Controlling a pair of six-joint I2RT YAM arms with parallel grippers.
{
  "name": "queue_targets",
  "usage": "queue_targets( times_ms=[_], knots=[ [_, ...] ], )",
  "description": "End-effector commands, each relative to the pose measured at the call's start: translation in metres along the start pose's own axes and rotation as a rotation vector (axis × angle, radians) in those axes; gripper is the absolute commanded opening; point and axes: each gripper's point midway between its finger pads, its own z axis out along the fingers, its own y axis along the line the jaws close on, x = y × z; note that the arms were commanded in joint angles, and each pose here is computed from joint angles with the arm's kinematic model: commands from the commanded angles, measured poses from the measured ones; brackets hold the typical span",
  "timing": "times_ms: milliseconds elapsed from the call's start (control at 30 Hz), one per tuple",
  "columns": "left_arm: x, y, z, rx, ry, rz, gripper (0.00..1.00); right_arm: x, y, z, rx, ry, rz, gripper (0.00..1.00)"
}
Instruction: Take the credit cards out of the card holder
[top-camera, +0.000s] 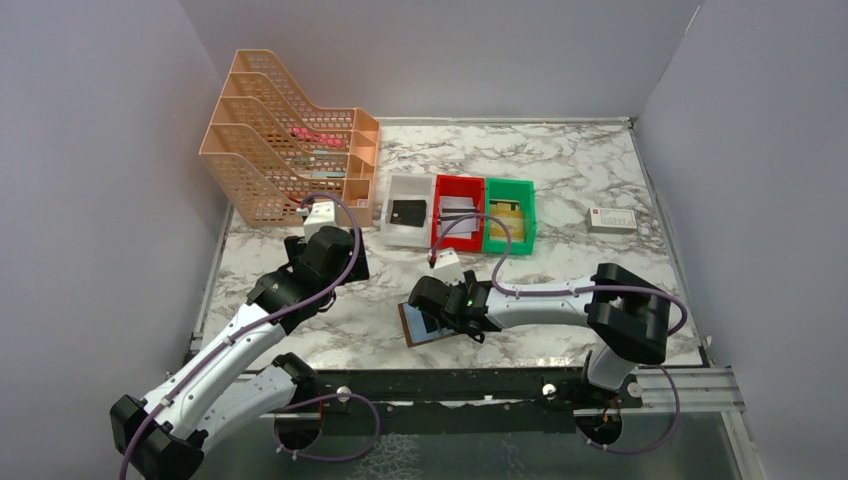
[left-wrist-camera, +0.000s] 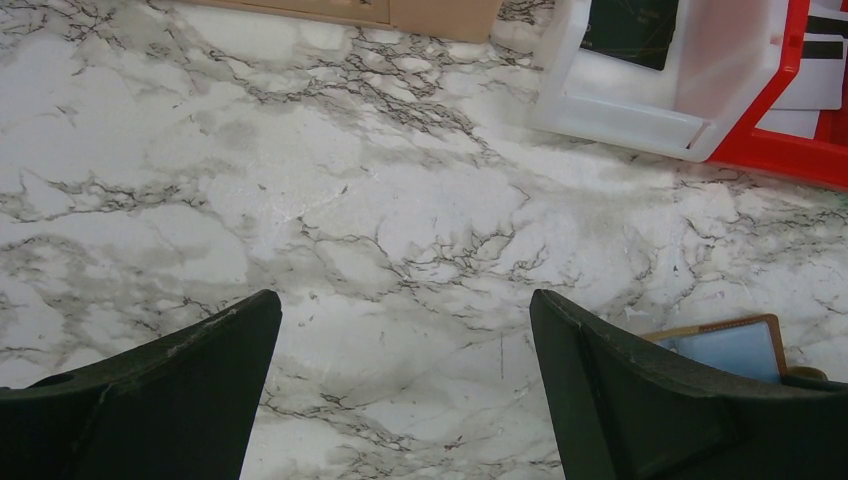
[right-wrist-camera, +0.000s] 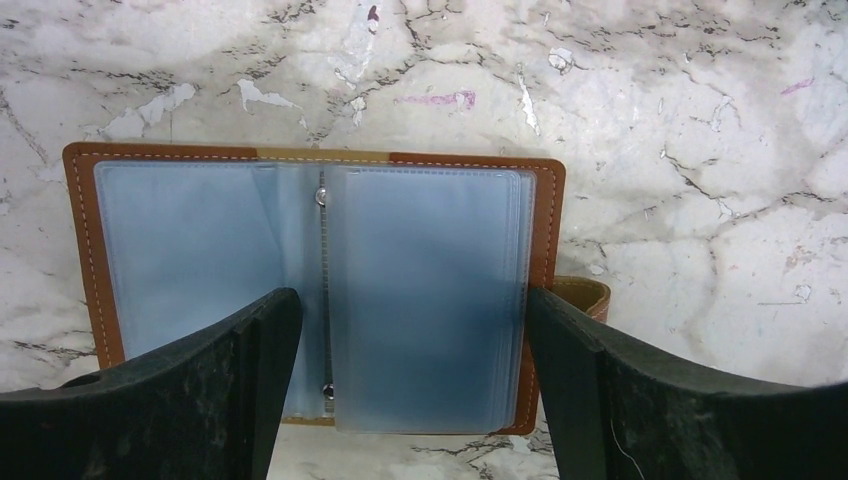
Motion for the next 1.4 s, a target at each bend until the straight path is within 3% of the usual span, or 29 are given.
queue_targets(
  times_ms=[0,167,333,800,1133,1367],
  knots=[
    [0.002,-0.001,0.001,0.01,0.01,0.008,0.99,0.018,-0.013,0.012,0.053,0.041,-0.005,0.84],
    [0.002,-0.001,0.002,0.01,0.012,0.01,0.99,0.022,-0.011,0.014,0.042,0.049,-0.004,0.68],
    [0.003,-0.002,0.002,0.009,0.015,0.013,0.99,0.017,-0.008,0.011,0.022,0.037,-0.002,0.59],
    [0.005,-0.002,0.004,0.006,0.022,0.017,0.99,-0.026,0.0,-0.019,-0.039,-0.069,0.015,0.8],
    [0.006,-0.001,0.006,-0.003,0.031,0.025,0.99,-0.069,-0.022,-0.039,-0.045,-0.197,0.082,0.82],
    [0.007,-0.001,0.007,-0.01,0.037,0.03,0.99,-0.077,-0.063,-0.031,-0.031,-0.197,0.171,0.82]
  ],
)
